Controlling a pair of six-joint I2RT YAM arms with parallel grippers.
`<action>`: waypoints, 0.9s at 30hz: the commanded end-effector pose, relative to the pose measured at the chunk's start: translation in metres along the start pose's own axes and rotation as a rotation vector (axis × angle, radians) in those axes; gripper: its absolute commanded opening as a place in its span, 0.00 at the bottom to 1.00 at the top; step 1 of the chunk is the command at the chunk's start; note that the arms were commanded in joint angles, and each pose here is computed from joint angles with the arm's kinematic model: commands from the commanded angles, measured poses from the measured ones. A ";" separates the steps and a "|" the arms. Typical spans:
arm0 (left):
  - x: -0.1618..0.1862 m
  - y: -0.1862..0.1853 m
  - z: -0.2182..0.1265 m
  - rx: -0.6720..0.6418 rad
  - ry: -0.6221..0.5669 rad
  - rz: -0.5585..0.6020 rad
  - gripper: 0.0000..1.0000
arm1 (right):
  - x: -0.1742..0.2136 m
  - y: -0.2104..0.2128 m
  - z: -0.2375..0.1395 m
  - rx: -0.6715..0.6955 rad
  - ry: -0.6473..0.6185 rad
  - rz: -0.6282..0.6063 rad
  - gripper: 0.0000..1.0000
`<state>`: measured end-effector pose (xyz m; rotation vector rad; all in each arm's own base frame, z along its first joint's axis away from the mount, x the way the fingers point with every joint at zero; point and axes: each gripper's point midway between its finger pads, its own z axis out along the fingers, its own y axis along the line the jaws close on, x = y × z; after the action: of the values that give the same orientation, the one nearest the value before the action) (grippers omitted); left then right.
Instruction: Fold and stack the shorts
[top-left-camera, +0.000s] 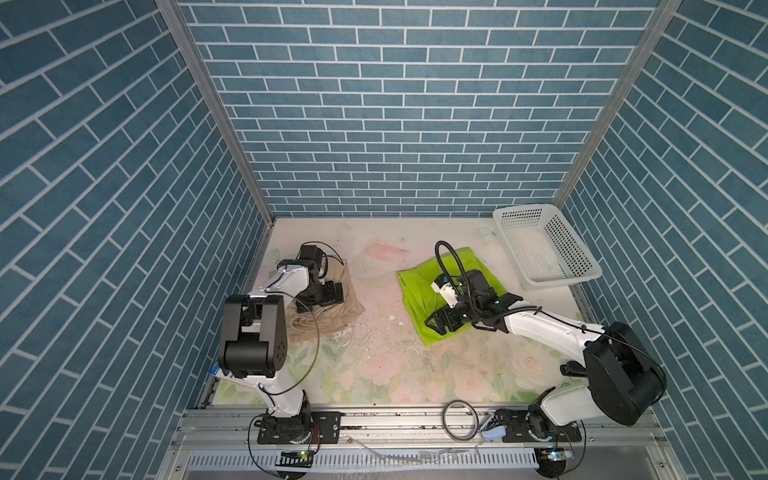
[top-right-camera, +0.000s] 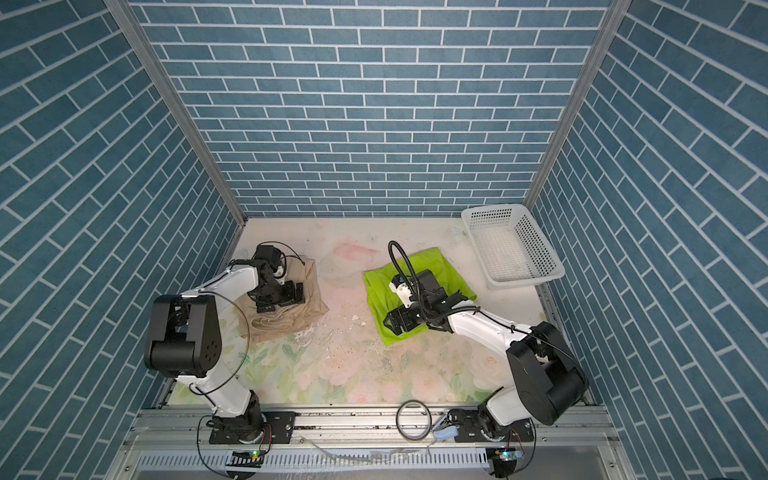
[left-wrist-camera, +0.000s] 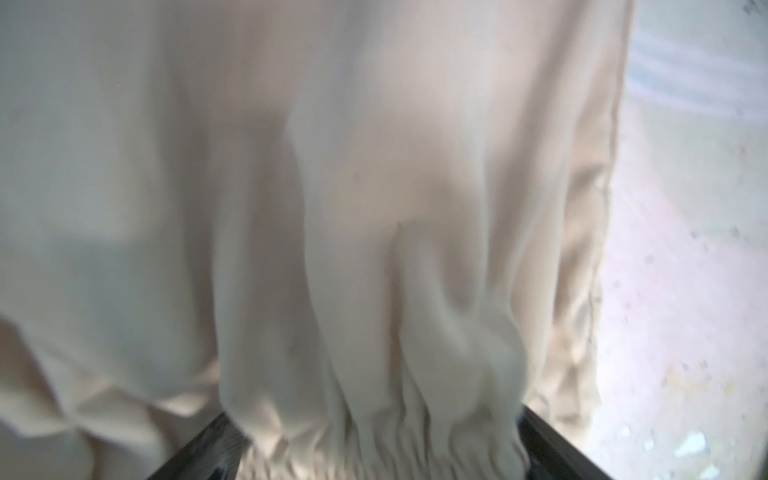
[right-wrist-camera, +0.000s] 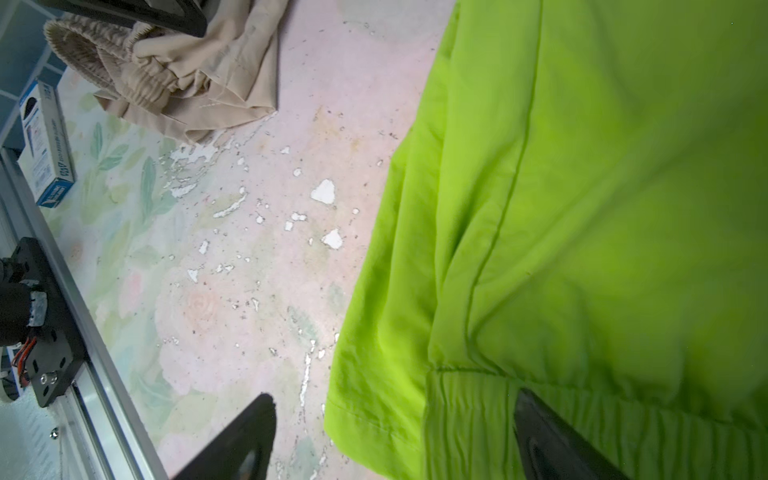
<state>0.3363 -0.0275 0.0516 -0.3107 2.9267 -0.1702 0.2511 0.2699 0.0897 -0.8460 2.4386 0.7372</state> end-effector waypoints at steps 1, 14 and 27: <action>-0.007 0.008 -0.035 -0.065 -0.079 -0.003 1.00 | -0.022 -0.021 -0.011 0.135 -0.033 0.012 0.90; 0.003 -0.058 -0.125 0.187 -0.337 0.035 1.00 | -0.020 -0.112 0.006 0.277 0.202 0.140 0.91; 0.045 -0.064 -0.117 0.272 -0.327 0.000 1.00 | 0.035 -0.035 0.044 0.070 0.279 0.158 0.89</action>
<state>0.2833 -0.0799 0.1669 -0.2481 2.5595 -0.4095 0.3087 0.2358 0.0334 -0.7266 2.7065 0.4672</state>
